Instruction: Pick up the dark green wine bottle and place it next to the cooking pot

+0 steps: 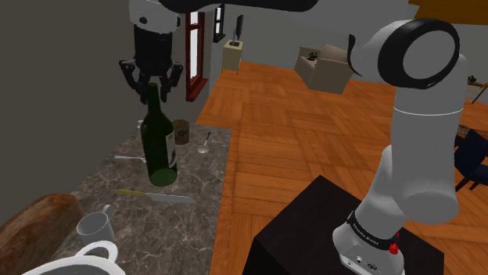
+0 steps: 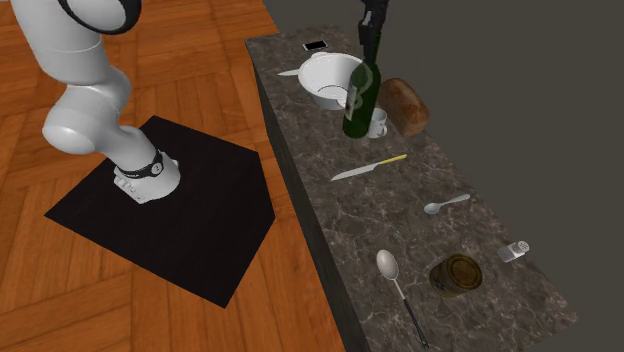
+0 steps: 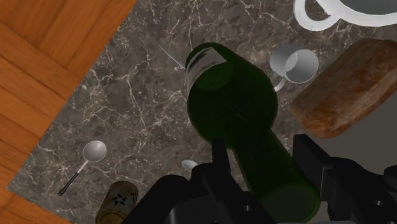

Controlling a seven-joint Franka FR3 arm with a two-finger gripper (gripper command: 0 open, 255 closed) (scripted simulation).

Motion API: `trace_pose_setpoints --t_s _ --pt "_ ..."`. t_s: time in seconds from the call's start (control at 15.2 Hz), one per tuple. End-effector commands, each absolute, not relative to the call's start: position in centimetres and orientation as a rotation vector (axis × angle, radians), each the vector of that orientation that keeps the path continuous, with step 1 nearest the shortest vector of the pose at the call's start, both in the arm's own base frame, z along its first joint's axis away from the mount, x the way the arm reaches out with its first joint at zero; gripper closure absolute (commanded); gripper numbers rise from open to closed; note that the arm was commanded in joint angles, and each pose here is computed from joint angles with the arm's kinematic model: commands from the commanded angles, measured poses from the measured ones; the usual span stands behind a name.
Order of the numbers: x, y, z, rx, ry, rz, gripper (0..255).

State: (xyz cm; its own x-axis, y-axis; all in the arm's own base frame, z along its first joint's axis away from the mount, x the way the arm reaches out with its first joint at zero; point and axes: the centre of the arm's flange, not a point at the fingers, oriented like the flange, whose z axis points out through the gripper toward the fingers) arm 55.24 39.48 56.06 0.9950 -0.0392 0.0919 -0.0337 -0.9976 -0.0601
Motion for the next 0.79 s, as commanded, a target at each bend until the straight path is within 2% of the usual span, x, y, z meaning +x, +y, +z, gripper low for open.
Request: trace_pose_setpoints --t_s 0.0,0.4,0.73 --pt "54.5 41.9 55.9 -3.079 0.059 -0.144 255" --pt "52.1 49.5 56.0 -3.079 0.059 -0.144 255" --pt "51.9 50.0 53.9 -3.079 0.059 -0.144 255"
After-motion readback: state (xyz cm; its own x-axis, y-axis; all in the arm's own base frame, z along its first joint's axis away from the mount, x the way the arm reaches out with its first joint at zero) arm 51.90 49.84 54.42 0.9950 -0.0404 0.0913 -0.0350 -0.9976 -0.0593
